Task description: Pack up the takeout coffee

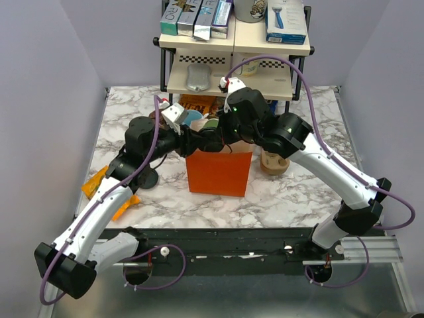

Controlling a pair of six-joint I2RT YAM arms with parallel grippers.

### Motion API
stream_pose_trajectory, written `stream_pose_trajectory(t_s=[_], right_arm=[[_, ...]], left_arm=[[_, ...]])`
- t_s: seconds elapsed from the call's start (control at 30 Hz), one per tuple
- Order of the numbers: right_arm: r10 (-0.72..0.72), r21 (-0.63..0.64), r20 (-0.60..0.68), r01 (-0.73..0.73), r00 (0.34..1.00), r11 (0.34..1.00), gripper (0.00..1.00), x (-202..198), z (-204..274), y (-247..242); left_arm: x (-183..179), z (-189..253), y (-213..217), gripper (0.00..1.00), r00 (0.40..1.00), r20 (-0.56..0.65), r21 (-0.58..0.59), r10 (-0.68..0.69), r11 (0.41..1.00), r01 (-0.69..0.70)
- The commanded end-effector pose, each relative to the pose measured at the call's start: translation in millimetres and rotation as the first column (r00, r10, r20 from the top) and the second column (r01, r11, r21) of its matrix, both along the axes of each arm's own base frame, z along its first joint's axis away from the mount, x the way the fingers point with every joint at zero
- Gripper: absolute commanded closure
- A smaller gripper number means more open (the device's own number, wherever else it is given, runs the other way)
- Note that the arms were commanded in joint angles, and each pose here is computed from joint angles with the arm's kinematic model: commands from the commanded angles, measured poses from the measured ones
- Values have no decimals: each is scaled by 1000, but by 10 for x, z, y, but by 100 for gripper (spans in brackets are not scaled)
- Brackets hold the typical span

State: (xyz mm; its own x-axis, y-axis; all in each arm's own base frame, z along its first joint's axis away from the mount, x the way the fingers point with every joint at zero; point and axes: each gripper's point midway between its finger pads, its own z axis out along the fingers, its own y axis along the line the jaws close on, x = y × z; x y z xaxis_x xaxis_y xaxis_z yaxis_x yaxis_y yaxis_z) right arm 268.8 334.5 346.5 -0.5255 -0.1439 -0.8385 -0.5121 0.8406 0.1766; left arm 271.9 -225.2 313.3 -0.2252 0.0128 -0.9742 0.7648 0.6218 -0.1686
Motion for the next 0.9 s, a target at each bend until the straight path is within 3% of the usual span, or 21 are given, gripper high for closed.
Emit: stream_pose_trajectory(t_s=[0.0,0.17,0.27,0.3,0.4,0.43,0.5,0.63,0.87], right_arm=[[2,1,14,-2,1000,1000,99,38,6,20],[8,11,23,-8,1000,1000,99,48,34,38],[34,22,50,-35,998,999,89,43,103,51],[50,14,67,-51,997,999,77,44,119,50],[60,8,120,-61,991,998,68,55,198,-1],[64,-8,143,-63,988,998,55,65,219,-38],[63,-28,165,-59,984,998,47,95,223,-115],[112,-45,145,-106,983,993,41,137,136,-194],[222,-31,99,-220,970,975,41,114,20,-158]], left_arm=[[33,185,-42,66,999,30,-51,-10,999,11],[77,210,-49,82,1000,4,-80,10,997,-9],[109,233,-55,93,1000,-11,-99,20,995,-21],[111,229,-56,96,1000,-20,-102,22,995,-24],[107,235,-54,99,999,-25,-107,22,994,-25],[97,244,-58,100,1000,-24,-110,18,994,-20],[92,274,-53,100,1000,-20,-119,19,993,-22],[86,308,-39,100,999,-27,-130,22,991,-25],[29,349,-81,100,999,-44,-147,-17,989,11]])
